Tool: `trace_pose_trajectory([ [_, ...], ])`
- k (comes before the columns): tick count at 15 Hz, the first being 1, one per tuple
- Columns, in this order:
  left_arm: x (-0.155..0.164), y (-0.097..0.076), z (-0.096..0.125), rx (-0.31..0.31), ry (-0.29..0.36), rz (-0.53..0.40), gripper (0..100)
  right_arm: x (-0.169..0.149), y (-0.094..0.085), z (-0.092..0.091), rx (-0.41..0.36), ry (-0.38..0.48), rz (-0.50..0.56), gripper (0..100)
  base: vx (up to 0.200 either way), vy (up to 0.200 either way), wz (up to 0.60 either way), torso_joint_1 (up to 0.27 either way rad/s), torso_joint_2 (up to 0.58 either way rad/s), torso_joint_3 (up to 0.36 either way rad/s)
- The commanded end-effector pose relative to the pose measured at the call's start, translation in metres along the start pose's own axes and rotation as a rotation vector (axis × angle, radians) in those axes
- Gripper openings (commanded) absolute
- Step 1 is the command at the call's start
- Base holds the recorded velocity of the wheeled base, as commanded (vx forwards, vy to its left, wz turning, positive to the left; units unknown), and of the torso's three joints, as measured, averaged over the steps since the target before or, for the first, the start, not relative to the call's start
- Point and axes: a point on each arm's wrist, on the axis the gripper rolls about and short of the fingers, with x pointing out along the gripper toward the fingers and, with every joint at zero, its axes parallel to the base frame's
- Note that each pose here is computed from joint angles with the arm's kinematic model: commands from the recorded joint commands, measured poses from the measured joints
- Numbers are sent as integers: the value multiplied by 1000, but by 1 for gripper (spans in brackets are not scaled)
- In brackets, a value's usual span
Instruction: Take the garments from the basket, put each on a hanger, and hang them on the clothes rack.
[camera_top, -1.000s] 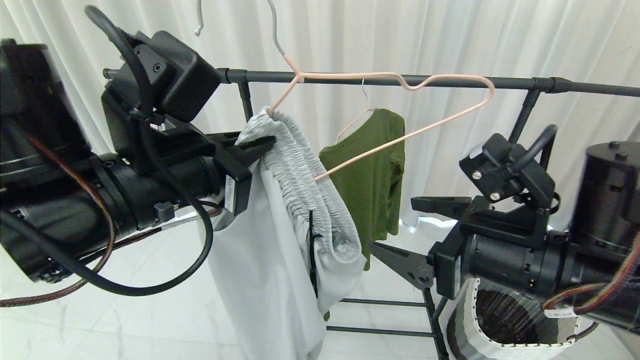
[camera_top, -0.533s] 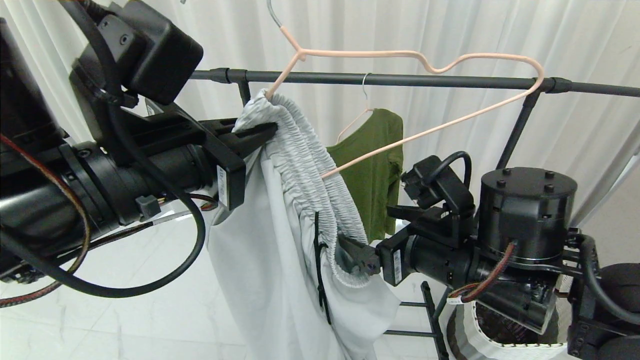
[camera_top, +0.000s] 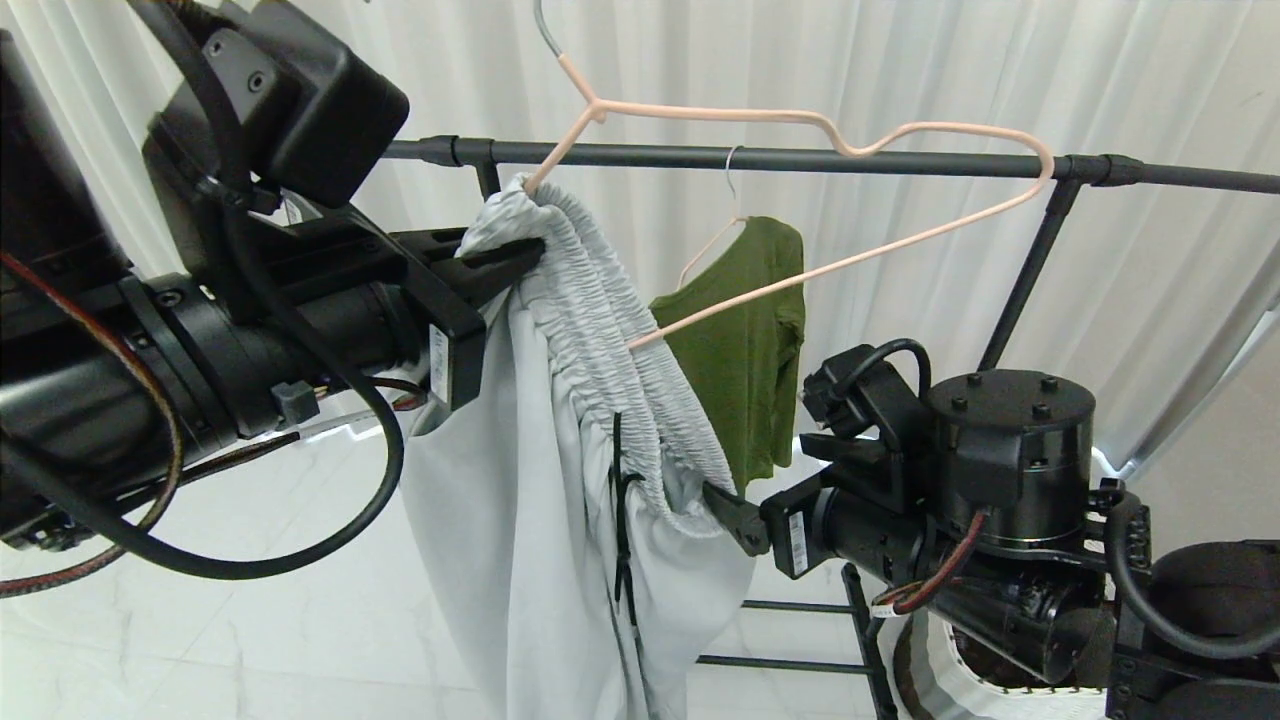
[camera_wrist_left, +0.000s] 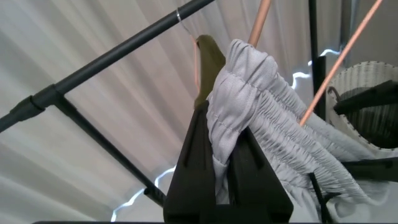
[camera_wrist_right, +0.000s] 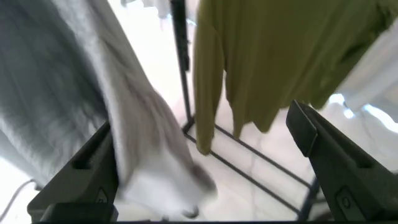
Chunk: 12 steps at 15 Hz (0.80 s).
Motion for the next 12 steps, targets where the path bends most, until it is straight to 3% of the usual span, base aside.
trace_pose_trajectory([
  [1, 1, 1, 0, 1, 2, 3, 0, 0, -1, -1, 2, 4, -2, 100, 0, 0, 0, 0, 0, 0],
  [3, 1, 2, 2, 1, -6, 7, 0, 0, -1, -2, 3, 6, -2, 100, 0, 0, 0, 0, 0, 0],
  [4, 1, 3, 3, 0, -10, 9, 0, 0, -1, -2, 3, 8, -6, 0, 0, 0, 0, 0, 0, 0],
  [9, 1, 1, 1, 5, -2, 5, 0, 1, -9, -1, 8, 3, -38, 0, 0, 0, 0, 0, 0, 0],
  [12, 0, 6, -15, 57, 61, 34, 0, 1, -34, 6, 28, -22, -156, 0, 0, 0, 0, 0, 0, 0],
])
